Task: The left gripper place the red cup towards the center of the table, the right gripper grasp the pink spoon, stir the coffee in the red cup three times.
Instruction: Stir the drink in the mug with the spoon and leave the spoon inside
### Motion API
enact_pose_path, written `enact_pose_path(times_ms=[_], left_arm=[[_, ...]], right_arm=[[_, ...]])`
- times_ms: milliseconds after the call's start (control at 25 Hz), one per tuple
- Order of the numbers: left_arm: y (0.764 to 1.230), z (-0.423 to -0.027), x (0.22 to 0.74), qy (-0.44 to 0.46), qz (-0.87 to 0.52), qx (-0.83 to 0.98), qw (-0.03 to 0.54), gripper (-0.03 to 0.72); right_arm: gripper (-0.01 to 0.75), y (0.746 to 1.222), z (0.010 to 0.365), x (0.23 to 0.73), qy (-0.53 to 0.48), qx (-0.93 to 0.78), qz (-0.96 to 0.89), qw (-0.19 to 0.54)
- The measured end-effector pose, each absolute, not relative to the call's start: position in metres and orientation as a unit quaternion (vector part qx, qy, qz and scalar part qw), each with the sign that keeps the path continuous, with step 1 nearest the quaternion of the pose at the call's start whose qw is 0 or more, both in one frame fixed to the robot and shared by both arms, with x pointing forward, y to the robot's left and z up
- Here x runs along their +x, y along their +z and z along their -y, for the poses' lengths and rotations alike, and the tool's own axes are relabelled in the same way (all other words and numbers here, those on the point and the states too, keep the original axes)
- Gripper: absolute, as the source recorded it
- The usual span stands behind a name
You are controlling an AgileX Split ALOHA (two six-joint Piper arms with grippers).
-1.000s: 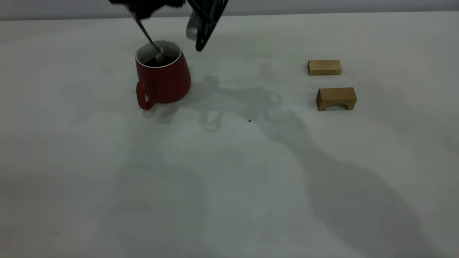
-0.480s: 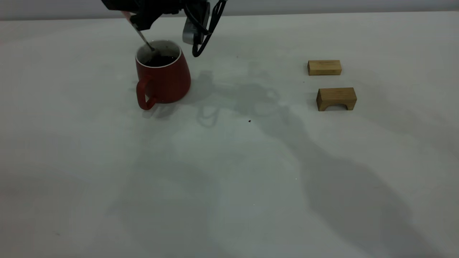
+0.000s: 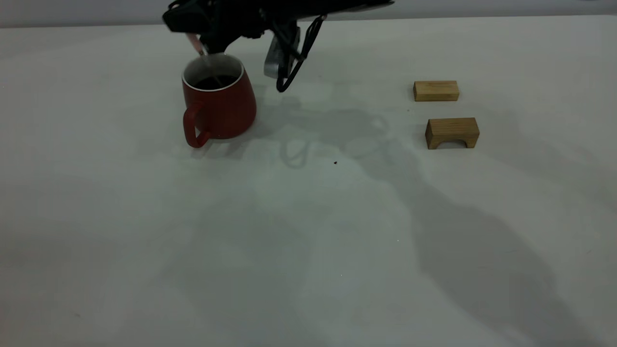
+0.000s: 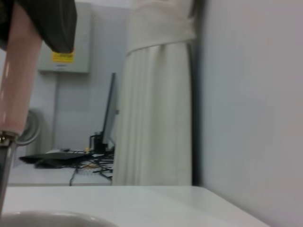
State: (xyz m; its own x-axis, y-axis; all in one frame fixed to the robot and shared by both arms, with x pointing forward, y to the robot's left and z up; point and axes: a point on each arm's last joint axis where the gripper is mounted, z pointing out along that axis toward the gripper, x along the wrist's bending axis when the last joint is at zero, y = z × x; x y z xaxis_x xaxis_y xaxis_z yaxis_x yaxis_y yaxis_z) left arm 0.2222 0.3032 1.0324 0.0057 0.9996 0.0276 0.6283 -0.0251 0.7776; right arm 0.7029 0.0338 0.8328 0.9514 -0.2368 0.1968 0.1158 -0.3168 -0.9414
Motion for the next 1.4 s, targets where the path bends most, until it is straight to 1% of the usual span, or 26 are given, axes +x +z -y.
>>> enact_pose_path(times_ms=[160,280,560,760,920,1120,1400], left_arm=[[1.032,-0.303,0.222,0.313,-0.632,0.644,0.297,0.237],[1.032,-0.303,0.222,0.313,-0.632,0.644,0.297,0.237],[1.032,-0.303,0.222,0.313,-0.632,0.644,0.297,0.237],[1.032,-0.303,0.222,0.313,-0.632,0.644,0.297,0.237],[1.032,-0.303,0.222,0.313,-0.632,0.644,0.297,0.237],[1.032,-0.303,0.222,0.313,-0.632,0.644,0.297,0.237],[1.032,-0.303,0.222,0.313,-0.632,0.644,0.297,0.237]], right_arm=[[0.138,0.832,-0.036,0.701,-0.198,-0.797,0.035,0.57],[0.138,0.834,-0.028,0.705,-0.215,-0.791,0.06,0.569],[0.138,0.833,-0.013,0.712,-0.135,-0.792,-0.033,0.595],[0.138,0.831,-0.029,0.7,-0.114,-0.795,-0.035,0.595],[0.138,0.83,-0.042,0.693,-0.15,-0.794,0.015,0.589],[0.138,0.83,-0.027,0.704,-0.217,-0.788,0.083,0.57],[0.138,0.834,-0.025,0.698,-0.194,-0.765,0.12,0.602]])
